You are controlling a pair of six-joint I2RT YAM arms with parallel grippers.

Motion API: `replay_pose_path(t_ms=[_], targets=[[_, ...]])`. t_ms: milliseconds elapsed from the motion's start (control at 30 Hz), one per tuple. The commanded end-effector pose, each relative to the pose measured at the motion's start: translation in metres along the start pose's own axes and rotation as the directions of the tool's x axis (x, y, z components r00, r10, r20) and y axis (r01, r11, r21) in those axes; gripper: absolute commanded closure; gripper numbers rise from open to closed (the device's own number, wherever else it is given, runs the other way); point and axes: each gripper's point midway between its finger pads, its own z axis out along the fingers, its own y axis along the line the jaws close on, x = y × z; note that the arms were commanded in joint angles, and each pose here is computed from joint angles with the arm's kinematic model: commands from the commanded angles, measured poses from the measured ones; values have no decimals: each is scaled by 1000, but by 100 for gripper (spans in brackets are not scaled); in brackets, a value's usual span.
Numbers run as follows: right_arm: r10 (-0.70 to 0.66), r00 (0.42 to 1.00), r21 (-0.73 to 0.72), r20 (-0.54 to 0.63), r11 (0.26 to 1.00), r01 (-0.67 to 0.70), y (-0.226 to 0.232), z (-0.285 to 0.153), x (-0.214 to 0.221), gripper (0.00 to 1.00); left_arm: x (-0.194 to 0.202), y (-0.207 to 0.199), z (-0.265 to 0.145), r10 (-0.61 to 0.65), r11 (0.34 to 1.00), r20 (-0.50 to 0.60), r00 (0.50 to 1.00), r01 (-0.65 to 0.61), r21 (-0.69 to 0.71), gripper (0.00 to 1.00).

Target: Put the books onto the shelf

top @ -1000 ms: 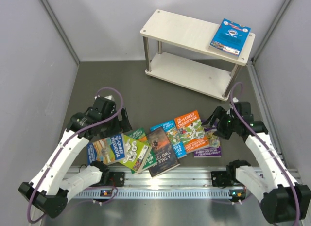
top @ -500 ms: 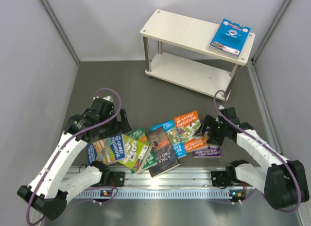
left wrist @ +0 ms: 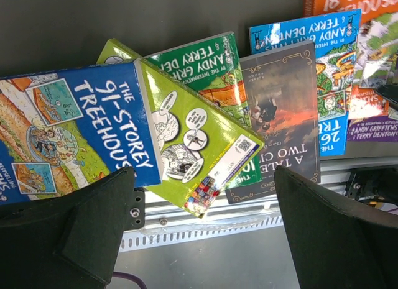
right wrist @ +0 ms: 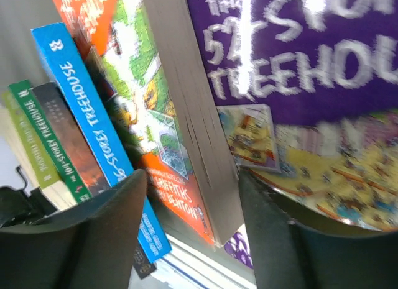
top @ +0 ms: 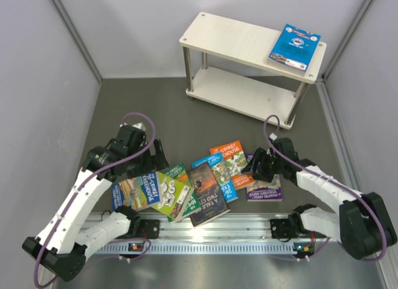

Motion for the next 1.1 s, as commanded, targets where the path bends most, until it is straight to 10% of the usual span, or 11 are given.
replay_pose_path(t_ms=[0,200,467,1067], targets=[[17,991,64,-130,998,-9,-29,29,42,43,-3,-9,1,-14,999,5,1000,13,41,1],[-4,980,39,-201,999,12,-23,56,62,100,-9,-13,3,-3,999,8,1000,3,41,1],[-95,984,-54,-153,995,88,29,47,45,100,-7,-18,10,3,998,-13,1000,-2,63,1],[-124,932,-139,342,974,180,180,-91,-136,100,-21,-32,24,-23,996,6,1000,23,84,1]])
